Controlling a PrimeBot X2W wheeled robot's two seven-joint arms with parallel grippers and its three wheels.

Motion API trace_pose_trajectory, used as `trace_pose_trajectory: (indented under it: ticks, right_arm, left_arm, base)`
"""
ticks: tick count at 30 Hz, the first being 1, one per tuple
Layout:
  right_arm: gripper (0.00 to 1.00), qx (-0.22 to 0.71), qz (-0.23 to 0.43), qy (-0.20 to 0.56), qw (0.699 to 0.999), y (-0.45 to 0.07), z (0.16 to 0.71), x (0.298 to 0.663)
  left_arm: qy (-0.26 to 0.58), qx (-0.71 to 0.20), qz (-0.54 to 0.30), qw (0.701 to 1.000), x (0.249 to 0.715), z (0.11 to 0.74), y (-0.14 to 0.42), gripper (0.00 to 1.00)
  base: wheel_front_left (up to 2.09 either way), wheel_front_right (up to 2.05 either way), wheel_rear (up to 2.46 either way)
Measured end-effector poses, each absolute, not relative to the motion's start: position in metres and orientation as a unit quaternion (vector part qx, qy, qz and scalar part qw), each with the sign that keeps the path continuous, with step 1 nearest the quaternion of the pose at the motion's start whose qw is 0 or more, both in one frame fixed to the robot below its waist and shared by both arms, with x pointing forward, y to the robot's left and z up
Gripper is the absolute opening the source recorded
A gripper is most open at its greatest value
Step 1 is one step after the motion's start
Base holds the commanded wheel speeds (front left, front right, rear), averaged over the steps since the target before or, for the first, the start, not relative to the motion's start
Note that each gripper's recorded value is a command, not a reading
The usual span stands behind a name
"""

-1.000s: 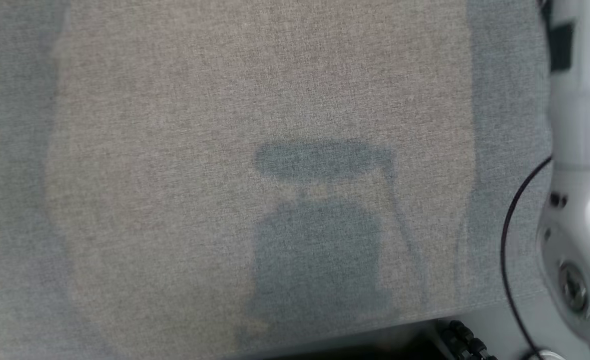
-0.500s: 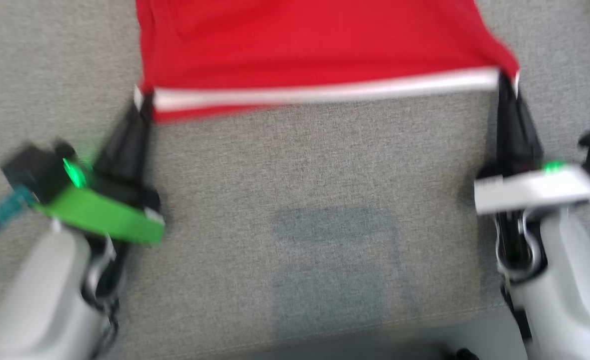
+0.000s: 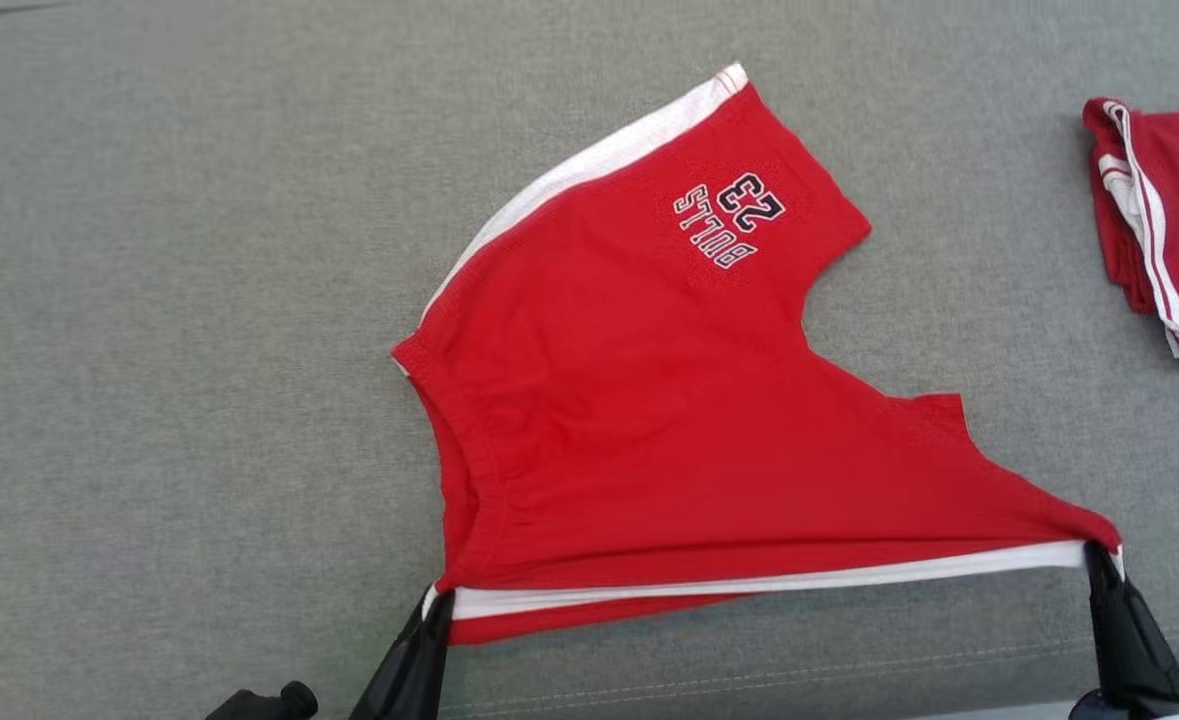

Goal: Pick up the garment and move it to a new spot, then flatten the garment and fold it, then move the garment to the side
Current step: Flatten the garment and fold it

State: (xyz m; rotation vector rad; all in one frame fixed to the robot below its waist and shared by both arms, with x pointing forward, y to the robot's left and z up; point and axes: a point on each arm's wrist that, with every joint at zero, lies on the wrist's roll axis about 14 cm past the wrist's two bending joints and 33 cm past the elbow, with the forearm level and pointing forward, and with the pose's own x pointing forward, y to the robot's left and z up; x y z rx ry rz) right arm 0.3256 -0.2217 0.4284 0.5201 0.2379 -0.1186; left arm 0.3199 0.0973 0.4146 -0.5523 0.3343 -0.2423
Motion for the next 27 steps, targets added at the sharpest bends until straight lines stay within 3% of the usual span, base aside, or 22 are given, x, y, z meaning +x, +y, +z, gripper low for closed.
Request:
trace_pose_trajectory:
  ticks: [5, 15, 21, 27]
  right_arm:
    - [0.0, 0.266, -0.009, 0.067, 0.962, -0.204, 0.46, 0.369]
    - [0.0, 0.249, 0.088, 0.021, 0.964, -0.149, 0.489, 0.508]
    - [0.0, 0.225, 0.119, 0.038, 0.966, -0.125, 0.48, 0.573]
    - [0.0, 0.209, 0.151, 0.071, 0.964, -0.089, 0.461, 0.612]
  left_arm:
    - [0.124, -0.271, -0.126, 0.946, 0.331, 0.437, 0.101, 0.0]
    - [0.056, -0.256, -0.157, 0.952, 0.427, 0.488, 0.1, 0.0]
    - [0.074, -0.255, -0.135, 0.955, 0.472, 0.48, 0.104, 0.0]
    - [0.126, -0.233, -0.084, 0.961, 0.488, 0.439, 0.127, 0.0]
  base:
    - [0.0, 0.0, 0.0]
    - [0.0, 0.0, 0.0]
    - [0.0, 0.0, 0.0]
    - [0.0, 0.0, 0.0]
